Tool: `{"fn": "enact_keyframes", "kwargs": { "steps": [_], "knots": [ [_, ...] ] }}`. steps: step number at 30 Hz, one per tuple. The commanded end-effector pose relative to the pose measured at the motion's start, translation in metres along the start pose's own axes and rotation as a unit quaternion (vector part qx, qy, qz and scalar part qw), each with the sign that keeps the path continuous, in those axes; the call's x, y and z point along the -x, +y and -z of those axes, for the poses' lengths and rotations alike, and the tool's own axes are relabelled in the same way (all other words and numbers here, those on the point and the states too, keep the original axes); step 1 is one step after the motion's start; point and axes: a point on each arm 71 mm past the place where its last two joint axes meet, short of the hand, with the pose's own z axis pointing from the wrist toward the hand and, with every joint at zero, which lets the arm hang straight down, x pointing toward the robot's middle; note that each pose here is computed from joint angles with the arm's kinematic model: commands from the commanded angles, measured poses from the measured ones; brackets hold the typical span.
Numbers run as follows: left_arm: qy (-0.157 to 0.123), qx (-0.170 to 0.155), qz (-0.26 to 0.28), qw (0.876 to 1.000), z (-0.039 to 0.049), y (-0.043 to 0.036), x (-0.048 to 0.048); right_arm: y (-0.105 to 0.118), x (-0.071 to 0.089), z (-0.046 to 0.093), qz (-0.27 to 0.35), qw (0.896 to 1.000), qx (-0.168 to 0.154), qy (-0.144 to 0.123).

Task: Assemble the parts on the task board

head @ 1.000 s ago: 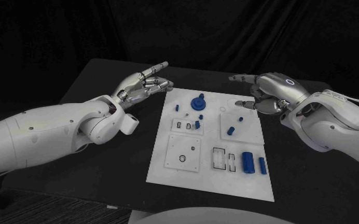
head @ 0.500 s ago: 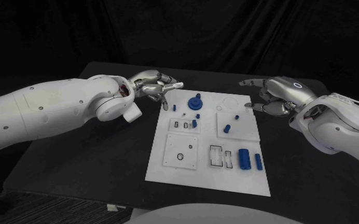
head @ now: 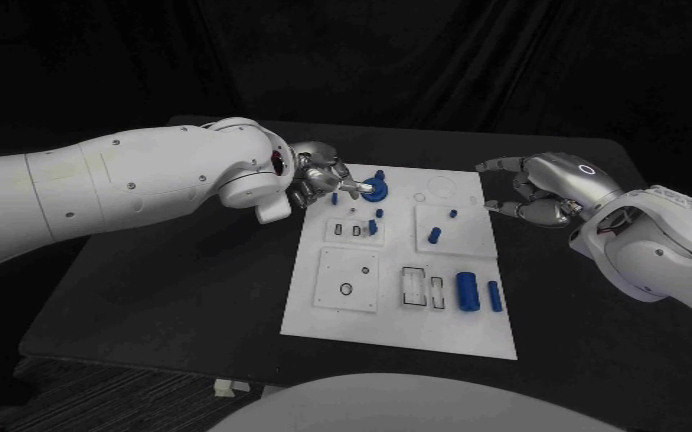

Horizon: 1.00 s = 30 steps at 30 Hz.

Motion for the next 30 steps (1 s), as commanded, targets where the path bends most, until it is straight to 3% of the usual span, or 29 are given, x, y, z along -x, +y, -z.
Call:
{"fn": "enact_keyframes", "kwargs": {
  "steps": [1,7,13,21,30],
  "knots": [
    [0.001,0.072,-0.077,0.994,-0.0049,0.0006,-0.0012,-0.001,-0.001,0.001,0.002,1.0,0.004,0.0],
    [-0.002,0.094,-0.113,0.989,-0.0166,-0.013,-0.0061,-0.003,-0.001,0.0,0.004,1.0,0.005,-0.006],
    [0.011,0.127,-0.134,0.983,-0.0242,-0.0202,-0.0114,-0.001,-0.002,-0.002,0.004,1.0,0.009,-0.007],
    [0.024,0.156,-0.15,0.976,-0.0307,-0.0243,-0.014,-0.003,-0.005,-0.002,0.004,1.0,0.008,-0.007],
    [0.041,0.18,-0.165,0.969,-0.0332,-0.0237,-0.0155,-0.003,-0.01,-0.002,0.002,1.0,0.008,-0.005]
  ]
}}
